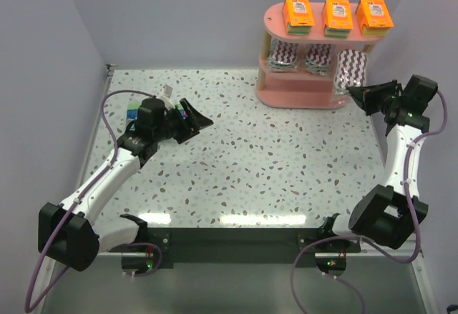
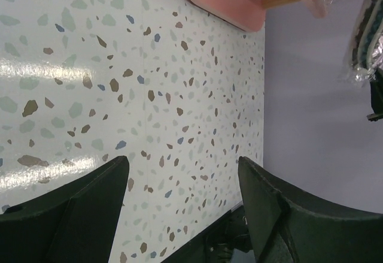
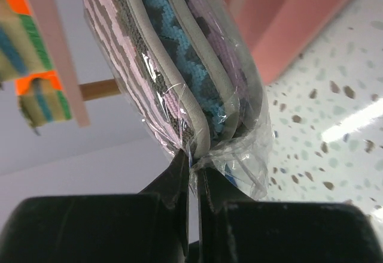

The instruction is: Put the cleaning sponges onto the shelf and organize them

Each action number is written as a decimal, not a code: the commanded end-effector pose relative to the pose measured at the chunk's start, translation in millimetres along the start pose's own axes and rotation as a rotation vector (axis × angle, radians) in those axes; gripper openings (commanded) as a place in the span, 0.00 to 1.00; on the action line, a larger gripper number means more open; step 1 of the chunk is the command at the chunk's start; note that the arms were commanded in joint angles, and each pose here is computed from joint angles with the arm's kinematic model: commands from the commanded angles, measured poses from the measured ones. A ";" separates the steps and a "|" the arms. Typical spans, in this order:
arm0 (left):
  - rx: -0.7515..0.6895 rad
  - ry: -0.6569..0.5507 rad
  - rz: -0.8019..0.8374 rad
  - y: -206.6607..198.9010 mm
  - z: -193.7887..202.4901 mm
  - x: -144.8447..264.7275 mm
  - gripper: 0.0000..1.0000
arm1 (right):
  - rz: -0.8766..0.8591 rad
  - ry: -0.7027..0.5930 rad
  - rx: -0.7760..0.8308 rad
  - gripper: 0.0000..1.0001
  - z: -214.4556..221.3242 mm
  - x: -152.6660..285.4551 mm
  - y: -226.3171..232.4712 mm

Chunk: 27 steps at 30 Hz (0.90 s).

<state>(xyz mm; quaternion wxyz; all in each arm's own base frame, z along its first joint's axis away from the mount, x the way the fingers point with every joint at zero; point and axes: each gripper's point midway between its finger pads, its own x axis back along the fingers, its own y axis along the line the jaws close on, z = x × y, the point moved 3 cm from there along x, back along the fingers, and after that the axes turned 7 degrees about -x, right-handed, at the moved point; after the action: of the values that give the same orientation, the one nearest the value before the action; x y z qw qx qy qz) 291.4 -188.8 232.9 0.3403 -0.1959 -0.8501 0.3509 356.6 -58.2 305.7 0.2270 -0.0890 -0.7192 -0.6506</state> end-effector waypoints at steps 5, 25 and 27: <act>-0.017 -0.002 0.056 -4.3 0.5 2.7 0.79 | -0.280 0.092 -0.051 0.00 -18.2 -8.9 64.7; 0.019 0.029 0.079 2.4 8.9 -9.4 0.79 | -0.209 0.166 -0.047 0.00 -53.1 -67.0 57.7; 0.021 0.031 0.079 2.7 9.5 -9.4 0.79 | -0.164 0.122 -0.055 0.00 -59.6 -72.1 48.9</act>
<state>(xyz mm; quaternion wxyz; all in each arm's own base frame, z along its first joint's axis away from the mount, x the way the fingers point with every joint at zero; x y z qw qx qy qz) 287.0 -195.0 212.2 0.3619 -0.2144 -0.8320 0.3618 451.1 -91.7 304.0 0.2325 0.0021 -0.6642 -0.7104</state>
